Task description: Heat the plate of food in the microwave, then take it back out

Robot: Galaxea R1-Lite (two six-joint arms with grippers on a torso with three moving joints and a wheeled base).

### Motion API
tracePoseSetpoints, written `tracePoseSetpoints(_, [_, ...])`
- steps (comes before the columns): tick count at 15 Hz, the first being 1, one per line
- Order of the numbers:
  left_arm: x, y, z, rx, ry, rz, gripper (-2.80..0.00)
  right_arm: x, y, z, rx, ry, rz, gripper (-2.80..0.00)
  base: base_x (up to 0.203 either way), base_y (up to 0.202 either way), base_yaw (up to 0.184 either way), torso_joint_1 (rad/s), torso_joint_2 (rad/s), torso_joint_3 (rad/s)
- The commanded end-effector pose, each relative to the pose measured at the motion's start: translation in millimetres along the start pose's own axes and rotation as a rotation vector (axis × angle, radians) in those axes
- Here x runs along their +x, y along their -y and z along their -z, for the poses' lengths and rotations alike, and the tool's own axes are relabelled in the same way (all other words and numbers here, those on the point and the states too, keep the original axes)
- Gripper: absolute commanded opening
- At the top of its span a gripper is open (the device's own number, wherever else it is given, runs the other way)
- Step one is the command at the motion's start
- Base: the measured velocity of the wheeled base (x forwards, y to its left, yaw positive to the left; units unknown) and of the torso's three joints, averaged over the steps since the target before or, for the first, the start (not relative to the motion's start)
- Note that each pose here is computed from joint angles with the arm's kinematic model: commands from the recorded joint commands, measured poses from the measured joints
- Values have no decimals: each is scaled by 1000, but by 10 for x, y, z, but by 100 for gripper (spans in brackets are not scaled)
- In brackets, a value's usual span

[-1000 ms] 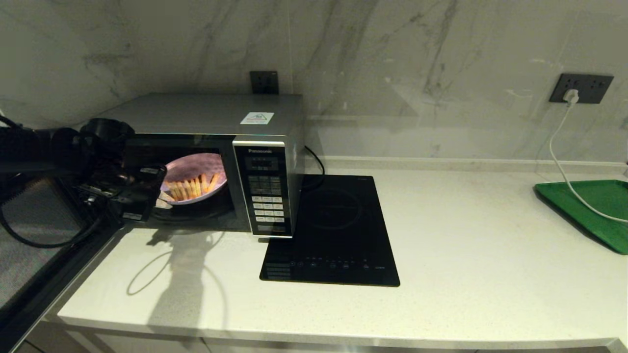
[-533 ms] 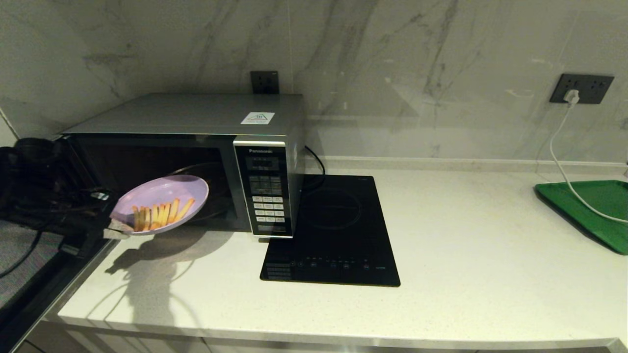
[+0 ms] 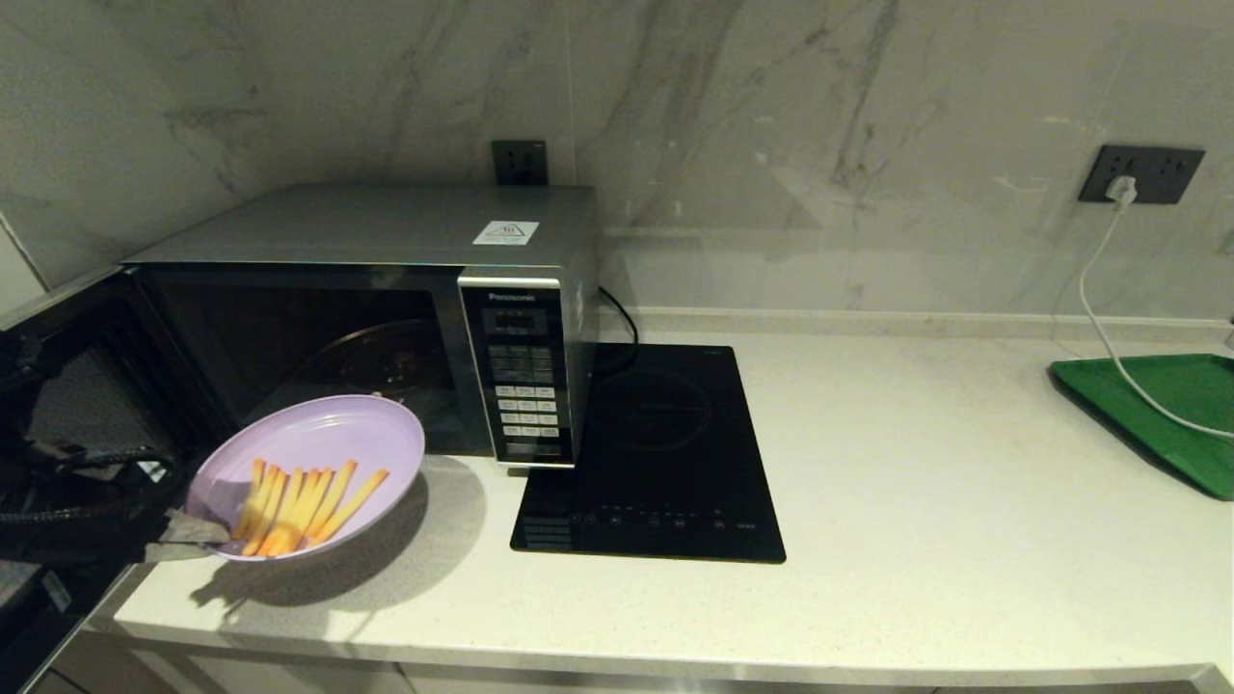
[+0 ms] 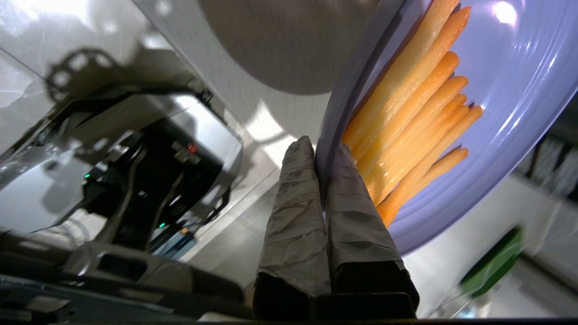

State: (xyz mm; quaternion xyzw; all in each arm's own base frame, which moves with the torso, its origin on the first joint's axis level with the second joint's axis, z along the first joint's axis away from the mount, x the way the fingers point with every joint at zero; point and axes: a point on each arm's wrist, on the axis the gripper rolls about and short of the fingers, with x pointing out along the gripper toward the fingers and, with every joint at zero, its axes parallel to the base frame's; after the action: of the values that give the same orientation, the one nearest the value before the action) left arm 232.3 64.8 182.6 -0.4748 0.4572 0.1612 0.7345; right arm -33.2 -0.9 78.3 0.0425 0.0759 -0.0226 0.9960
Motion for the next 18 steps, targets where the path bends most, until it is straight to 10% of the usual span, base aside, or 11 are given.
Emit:
tracePoseSetpoints(1, [32, 63, 254, 73, -62, 2, -280, 0, 0, 1, 0, -1, 1, -280, 0, 0, 0, 0, 0, 0])
tracePoseSetpoints(13, [620, 558, 1239, 489, -261, -142, -280, 0, 0, 1, 0, -1, 0, -280, 0, 0, 0, 0, 0, 0])
tracePoseSetpoints(18, [849, 810, 1492, 555, -278, -163, -280, 0, 1, 1, 0, -1, 1, -280, 0, 0, 0, 0, 0, 0])
